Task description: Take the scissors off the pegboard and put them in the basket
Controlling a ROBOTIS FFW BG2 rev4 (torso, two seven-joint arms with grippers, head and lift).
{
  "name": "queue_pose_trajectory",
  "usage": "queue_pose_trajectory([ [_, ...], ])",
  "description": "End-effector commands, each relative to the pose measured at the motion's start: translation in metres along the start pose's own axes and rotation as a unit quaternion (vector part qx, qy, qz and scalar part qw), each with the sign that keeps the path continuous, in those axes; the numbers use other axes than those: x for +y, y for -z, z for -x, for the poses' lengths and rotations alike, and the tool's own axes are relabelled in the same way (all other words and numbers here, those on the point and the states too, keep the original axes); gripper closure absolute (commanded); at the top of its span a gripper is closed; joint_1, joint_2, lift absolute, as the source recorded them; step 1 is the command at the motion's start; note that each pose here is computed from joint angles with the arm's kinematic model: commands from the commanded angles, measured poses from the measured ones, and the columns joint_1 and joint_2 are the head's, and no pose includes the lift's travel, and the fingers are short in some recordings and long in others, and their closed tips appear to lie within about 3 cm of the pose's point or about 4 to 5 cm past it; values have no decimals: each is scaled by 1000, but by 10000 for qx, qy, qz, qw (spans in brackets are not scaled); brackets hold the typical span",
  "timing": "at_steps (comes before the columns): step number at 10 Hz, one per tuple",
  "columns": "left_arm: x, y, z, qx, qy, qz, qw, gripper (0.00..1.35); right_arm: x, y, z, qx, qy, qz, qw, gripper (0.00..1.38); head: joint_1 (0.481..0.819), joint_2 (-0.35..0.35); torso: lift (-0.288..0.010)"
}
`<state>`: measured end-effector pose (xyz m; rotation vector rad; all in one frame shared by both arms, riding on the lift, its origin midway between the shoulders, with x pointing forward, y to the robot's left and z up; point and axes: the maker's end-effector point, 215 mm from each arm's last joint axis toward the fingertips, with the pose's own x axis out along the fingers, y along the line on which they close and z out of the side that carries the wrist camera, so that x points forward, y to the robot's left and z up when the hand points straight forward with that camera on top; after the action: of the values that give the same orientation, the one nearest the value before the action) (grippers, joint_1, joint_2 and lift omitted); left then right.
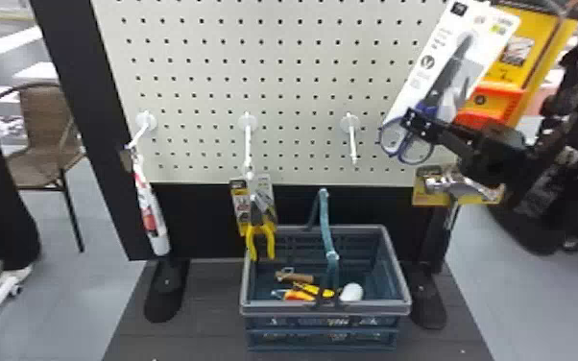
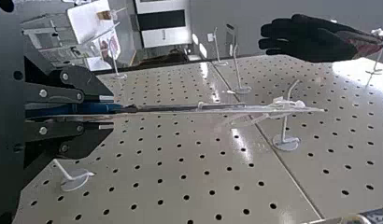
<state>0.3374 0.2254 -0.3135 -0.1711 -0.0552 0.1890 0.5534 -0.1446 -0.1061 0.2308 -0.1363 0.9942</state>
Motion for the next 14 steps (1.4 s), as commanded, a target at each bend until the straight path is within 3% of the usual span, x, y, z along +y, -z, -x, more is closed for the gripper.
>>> queue_pose_trajectory([
  [1,0,0,0,-2,3,5,10000,102,-4,11,12,-73,147,-140,9998,1269,549,0,-100],
  [7,-1,-1,1,-9,-6,28,10000,102,-16,47,51,-469,866,-633,9931,1269,549,0,-100],
  [14,-2,-1,-1,-15,5,24,10000,102,-5,97,70,-293,1088,-1061,9880,1269,549,0,-100],
])
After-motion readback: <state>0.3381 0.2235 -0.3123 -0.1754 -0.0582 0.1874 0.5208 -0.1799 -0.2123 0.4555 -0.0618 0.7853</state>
